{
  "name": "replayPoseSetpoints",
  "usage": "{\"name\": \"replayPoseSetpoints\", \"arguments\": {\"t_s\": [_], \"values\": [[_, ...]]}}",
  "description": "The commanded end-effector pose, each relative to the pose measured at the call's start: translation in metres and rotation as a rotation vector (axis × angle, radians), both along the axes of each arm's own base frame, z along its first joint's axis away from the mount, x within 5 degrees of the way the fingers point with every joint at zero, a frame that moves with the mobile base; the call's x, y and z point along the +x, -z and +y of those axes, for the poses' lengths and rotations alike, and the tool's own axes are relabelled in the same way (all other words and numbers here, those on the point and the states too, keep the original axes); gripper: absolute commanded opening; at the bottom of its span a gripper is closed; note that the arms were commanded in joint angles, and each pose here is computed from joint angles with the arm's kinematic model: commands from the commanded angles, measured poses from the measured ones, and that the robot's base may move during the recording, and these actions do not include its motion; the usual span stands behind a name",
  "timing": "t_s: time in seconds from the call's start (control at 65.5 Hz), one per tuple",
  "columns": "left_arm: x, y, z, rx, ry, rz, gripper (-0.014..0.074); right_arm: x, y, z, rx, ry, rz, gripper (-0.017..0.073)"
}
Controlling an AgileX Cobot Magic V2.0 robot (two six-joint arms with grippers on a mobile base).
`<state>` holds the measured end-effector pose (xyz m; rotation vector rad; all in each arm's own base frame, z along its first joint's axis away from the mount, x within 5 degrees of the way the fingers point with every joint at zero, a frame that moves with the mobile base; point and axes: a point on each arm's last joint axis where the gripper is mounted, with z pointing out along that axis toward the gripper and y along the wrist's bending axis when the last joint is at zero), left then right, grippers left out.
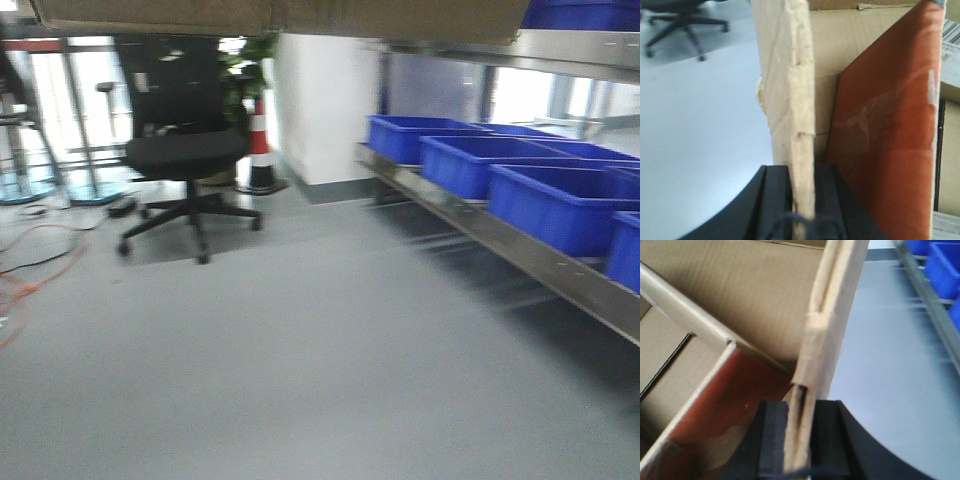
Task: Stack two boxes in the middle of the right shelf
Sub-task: 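Turn the base toward the steel shelf with blue bins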
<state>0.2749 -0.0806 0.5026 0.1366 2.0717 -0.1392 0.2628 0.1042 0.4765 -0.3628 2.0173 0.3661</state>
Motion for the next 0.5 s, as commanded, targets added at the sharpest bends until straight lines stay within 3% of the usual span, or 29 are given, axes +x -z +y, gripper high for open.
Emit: {"name": "replayPoseSetpoints", "arguments": {"t_s": [0.0,0.488], "values": [[-0.0020,-0.0145,0.0010,-0.031,0.012,-0.106,-0.0111,-0.0023,-0.0084,-0.0036,0.005,0.008,-0.053,-0.0153],[-0.0020,-0.0145,0.0010,-0.031,0.012,-0.106,-0.0111,-0.0021,-0.0088,-0.0036,0.006,0.009,-0.057,-0.0153]]}}
